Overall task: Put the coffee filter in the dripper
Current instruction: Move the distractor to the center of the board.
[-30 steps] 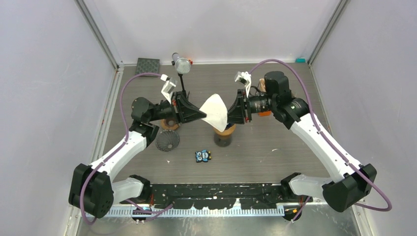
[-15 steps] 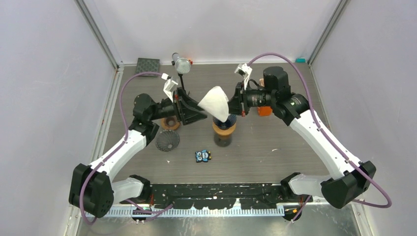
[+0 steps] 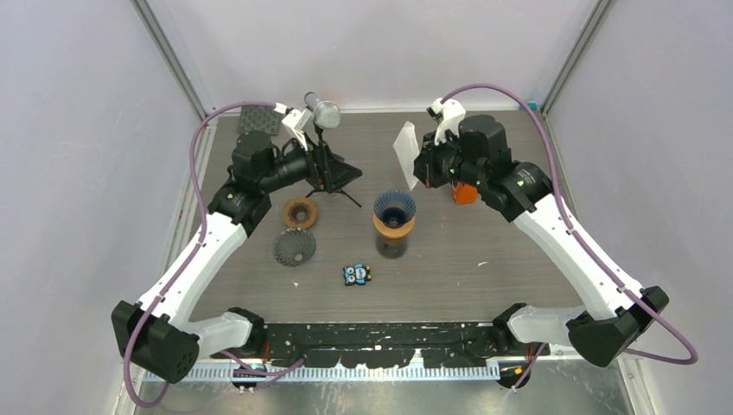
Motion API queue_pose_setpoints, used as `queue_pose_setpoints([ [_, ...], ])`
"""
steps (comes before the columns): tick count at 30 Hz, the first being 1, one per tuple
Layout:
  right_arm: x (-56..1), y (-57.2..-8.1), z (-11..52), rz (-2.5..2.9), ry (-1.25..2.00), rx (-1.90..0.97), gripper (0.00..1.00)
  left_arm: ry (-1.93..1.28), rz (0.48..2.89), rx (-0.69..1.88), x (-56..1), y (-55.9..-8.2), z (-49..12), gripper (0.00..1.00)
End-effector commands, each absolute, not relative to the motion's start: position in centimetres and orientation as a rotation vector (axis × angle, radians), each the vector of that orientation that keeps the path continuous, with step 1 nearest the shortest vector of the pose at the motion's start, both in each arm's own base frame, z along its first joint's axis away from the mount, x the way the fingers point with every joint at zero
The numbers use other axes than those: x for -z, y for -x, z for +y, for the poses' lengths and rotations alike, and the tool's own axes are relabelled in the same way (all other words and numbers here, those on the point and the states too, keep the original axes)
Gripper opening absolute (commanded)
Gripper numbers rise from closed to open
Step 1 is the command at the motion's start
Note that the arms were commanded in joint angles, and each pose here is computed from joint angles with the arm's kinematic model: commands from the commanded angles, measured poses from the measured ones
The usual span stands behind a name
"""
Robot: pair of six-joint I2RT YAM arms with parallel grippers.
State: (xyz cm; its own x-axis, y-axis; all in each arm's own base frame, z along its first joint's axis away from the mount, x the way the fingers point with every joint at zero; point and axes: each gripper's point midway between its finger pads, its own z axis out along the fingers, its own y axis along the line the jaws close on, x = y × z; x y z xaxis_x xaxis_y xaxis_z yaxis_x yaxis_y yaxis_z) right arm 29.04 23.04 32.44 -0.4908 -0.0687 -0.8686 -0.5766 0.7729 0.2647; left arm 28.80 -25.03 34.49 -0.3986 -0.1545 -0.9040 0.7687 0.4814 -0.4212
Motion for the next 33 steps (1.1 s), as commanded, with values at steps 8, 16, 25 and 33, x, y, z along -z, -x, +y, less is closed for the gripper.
queue_pose_setpoints([
  [8,-32.0,-32.0,25.3,2.041,0.291,-0.522,0.00,-0.468,1.760,0.905,-30.0,-28.7,-22.1,0.77],
  [16,-31.3,-32.7,27.2,2.074,0.280,-0.509,0.00,-0.485,1.716,0.793,-30.7,-28.2,-19.9,0.76],
  [25,-31.6,-32.5,26.3,2.039,0.288,-0.478,0.01,-0.431,1.723,0.650,-30.7,-29.1,-17.5,0.74],
  [33,-31.7,-32.4,25.8,2.021,0.304,-0.466,0.00,-0.404,1.647,0.363,-29.5,-33.4,-14.6,0.74],
])
